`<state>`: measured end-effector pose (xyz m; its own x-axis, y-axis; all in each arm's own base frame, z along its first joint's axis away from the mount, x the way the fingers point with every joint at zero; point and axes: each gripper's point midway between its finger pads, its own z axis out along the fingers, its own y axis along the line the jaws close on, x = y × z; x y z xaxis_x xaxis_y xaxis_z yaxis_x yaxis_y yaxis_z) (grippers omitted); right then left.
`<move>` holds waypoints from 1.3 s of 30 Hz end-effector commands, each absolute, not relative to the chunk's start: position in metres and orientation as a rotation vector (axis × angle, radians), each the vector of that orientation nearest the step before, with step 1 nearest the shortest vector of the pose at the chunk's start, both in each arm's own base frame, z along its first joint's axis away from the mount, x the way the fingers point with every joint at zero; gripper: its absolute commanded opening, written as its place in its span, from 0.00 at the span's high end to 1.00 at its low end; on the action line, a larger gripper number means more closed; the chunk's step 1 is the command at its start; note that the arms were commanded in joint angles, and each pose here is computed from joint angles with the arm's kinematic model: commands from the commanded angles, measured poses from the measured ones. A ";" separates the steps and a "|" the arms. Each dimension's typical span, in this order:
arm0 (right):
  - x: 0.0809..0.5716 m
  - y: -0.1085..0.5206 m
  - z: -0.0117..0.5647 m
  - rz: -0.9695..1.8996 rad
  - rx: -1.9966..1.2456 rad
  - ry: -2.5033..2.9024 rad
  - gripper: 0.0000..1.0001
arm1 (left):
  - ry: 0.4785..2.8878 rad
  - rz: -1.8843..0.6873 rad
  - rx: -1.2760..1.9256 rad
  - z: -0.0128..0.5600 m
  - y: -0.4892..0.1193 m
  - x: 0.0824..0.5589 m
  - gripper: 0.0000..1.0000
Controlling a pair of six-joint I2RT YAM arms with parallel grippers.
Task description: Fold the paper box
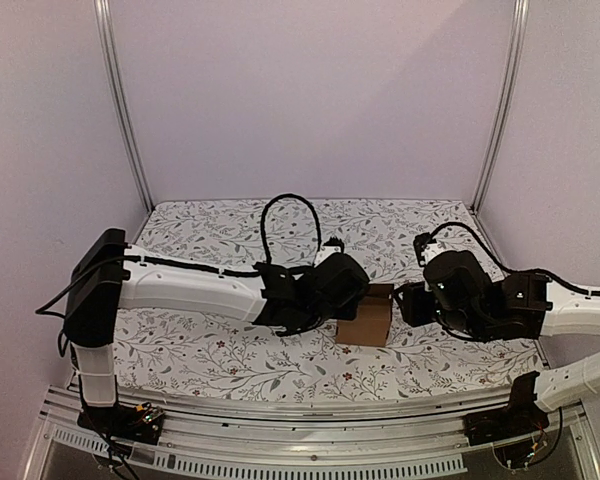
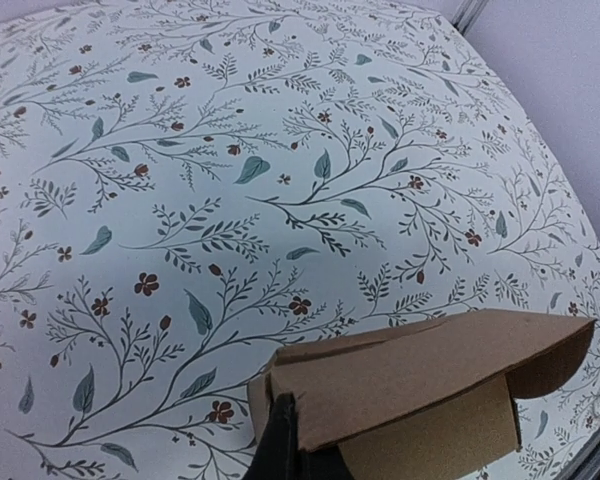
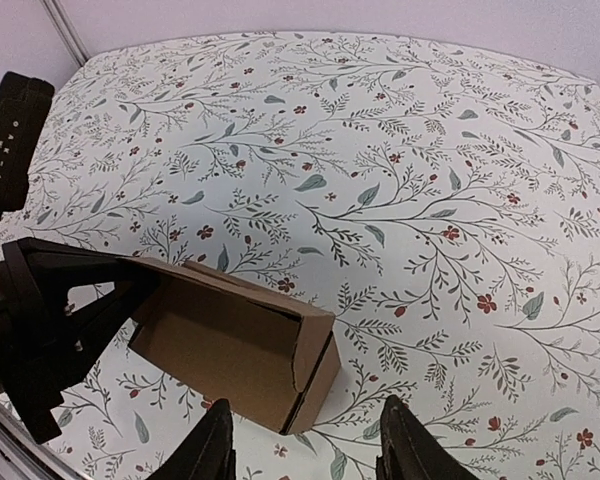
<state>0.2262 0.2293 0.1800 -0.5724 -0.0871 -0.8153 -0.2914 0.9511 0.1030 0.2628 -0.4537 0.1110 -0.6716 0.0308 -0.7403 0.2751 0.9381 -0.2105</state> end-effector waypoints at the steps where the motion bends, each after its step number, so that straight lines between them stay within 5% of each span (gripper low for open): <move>1: 0.239 0.224 0.188 0.199 -0.279 2.167 0.55 | 2.732 0.081 0.602 -0.034 -0.375 0.173 1.00; 13: 0.276 0.250 0.194 0.223 -0.318 2.159 0.72 | 2.737 0.089 0.626 -0.037 -0.375 0.171 1.00; 20: 0.286 0.264 0.173 0.229 -0.356 2.186 0.99 | 2.744 0.098 0.632 -0.040 -0.372 0.169 1.00; 30: 0.252 0.253 0.089 0.271 -0.293 2.348 1.00 | 2.766 0.088 0.675 -0.043 -0.373 0.164 1.00; 36: 0.255 0.252 0.098 0.267 -0.278 2.319 1.00 | 2.769 0.058 0.711 -0.035 -0.373 0.159 0.76; 39: 0.257 0.252 0.097 0.257 -0.277 2.318 1.00 | 2.745 0.017 0.750 -0.022 -0.376 0.154 0.54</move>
